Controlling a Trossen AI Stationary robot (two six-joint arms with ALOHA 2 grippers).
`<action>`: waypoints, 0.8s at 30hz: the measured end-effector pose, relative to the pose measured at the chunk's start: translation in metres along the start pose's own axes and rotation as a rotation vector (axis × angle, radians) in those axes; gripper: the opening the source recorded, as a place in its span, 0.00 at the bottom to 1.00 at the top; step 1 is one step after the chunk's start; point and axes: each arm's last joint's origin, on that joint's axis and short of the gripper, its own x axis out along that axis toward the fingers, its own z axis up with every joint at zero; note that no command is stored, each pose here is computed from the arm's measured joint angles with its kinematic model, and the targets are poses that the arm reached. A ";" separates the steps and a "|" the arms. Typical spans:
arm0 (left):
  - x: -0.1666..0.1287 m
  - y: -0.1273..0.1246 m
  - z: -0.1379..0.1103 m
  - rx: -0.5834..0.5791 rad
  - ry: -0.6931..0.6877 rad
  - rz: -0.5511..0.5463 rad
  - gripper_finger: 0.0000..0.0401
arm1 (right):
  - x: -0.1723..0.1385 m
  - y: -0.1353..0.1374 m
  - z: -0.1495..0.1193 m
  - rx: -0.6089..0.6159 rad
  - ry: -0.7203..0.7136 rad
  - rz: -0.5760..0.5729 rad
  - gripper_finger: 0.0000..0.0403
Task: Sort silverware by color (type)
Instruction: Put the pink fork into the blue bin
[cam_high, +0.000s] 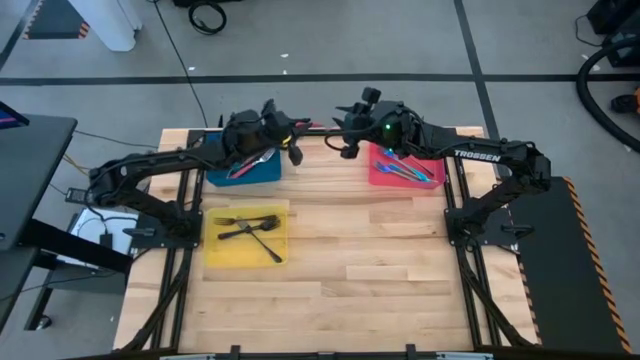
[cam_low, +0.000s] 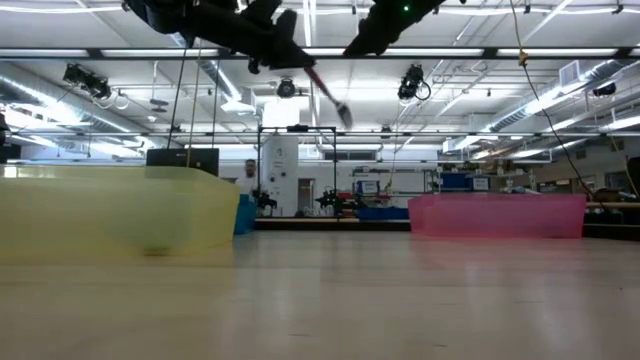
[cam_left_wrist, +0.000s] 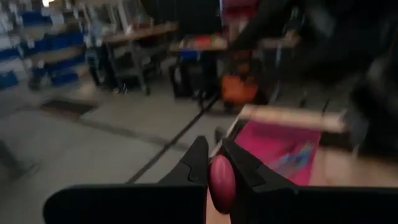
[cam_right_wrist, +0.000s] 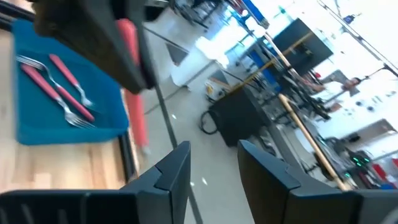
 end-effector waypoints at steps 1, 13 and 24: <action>-0.002 0.003 -0.002 0.011 0.037 0.007 0.06 | 0.000 -0.001 -0.001 -0.003 0.013 -0.015 0.35; -0.042 0.020 -0.005 0.236 0.355 0.161 0.06 | 0.006 -0.013 -0.012 -0.014 0.067 -0.055 0.35; -0.078 0.024 -0.036 0.214 0.812 0.269 0.08 | 0.008 -0.019 -0.017 -0.005 0.084 -0.072 0.35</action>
